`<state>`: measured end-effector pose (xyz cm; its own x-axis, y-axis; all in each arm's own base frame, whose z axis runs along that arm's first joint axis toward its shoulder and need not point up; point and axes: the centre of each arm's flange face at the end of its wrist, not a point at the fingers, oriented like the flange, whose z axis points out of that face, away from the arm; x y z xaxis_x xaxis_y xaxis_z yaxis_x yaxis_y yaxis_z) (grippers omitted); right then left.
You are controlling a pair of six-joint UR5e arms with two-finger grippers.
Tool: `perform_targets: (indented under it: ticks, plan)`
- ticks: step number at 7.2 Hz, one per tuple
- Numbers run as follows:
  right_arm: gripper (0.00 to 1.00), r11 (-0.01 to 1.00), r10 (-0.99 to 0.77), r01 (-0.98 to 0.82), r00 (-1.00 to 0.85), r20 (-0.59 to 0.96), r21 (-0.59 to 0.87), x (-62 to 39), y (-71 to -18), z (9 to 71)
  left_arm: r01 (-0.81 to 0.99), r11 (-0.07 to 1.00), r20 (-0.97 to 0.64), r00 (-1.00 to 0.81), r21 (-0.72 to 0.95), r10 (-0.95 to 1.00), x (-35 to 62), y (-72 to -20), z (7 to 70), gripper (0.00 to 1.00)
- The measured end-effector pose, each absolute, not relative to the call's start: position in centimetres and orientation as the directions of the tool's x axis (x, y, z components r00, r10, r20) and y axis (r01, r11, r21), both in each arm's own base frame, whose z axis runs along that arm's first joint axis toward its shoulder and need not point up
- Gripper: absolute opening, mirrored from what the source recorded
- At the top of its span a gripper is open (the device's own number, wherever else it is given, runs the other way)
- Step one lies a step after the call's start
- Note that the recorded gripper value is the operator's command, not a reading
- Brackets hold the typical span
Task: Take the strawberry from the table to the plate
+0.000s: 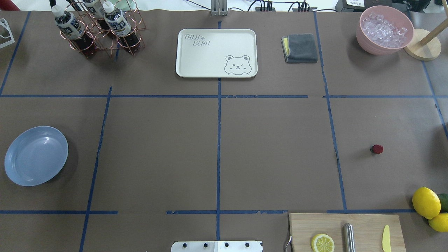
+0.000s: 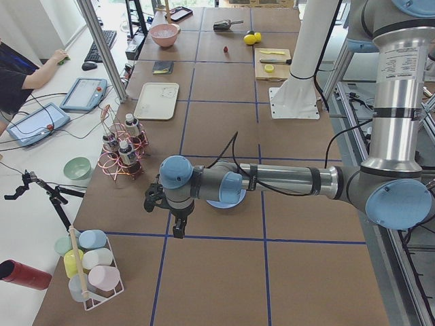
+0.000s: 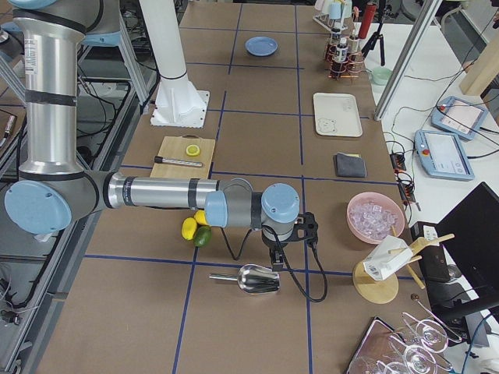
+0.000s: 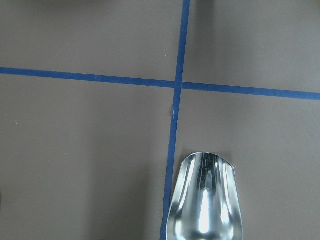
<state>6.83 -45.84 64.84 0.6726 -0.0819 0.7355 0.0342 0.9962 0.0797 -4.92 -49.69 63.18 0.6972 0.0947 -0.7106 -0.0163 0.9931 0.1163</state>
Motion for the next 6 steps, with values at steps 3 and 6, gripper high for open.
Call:
perform_targets:
  ticks: [3, 6]
  plan:
    - [1.00, 0.995, -0.095, 0.034, 0.673, 0.734, 0.098, 6.8, -46.0, 64.2, -0.018, 0.990, -0.710, 0.695, 0.136, 0.110, -4.8, -50.3, 62.4, 1.00]
    - [1.00, 0.985, -0.147, 0.036, 0.675, 0.723, 0.166, 6.8, -48.7, 61.1, 0.019, 0.978, -0.716, 0.684, 0.210, 0.140, -3.8, -51.7, 60.2, 1.00]
